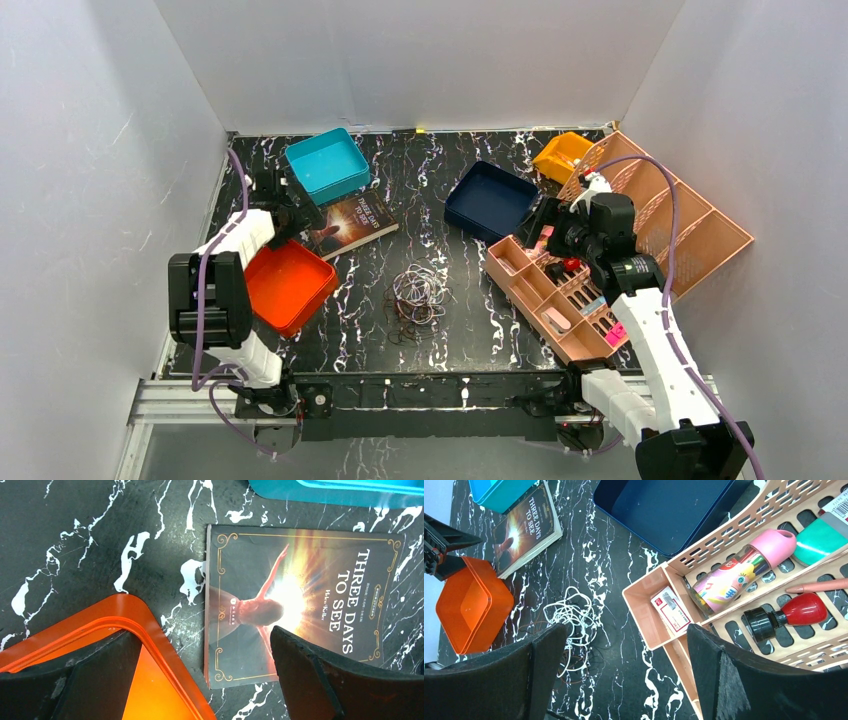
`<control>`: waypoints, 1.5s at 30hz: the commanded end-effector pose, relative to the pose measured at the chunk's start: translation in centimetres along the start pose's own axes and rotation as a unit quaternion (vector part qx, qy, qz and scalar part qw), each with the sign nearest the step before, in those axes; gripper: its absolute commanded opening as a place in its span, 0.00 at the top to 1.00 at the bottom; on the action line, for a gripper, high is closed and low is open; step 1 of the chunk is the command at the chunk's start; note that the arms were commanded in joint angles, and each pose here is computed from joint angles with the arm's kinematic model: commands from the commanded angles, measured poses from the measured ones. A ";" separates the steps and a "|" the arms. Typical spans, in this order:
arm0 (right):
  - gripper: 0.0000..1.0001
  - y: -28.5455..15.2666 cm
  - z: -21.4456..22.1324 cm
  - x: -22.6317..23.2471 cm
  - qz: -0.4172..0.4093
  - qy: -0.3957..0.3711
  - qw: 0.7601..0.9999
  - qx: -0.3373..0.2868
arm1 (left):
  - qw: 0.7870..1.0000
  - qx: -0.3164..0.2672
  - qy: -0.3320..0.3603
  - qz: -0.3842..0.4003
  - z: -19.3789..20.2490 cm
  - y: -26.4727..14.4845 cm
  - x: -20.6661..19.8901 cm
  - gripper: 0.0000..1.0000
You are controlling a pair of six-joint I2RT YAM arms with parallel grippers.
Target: Untangle the cables
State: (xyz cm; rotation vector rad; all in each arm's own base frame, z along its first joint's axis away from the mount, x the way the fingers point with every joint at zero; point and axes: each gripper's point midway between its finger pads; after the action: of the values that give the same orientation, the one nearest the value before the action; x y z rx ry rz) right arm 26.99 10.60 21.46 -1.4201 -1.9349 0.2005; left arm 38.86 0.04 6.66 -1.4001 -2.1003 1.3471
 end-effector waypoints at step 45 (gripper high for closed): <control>0.03 2.3 4.2 9.6 -0.168 -0.131 0.973 0.087 | 0.899 0.084 0.316 0.289 18.7 -13.7 -13.0 0.32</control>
State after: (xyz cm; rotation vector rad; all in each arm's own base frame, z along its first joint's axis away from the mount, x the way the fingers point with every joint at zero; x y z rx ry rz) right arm 24.05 19.73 19.40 -0.9884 -2.1867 0.4601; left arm 25.43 -21.83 12.38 -2.1223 -1.1808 0.9683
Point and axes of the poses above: each gripper's point midway between its finger pads, its own y axis out along the fingers, its own x axis along the line the jaws close on, z = x × y, and after that the axes turned 1 degree about -y, right-handed
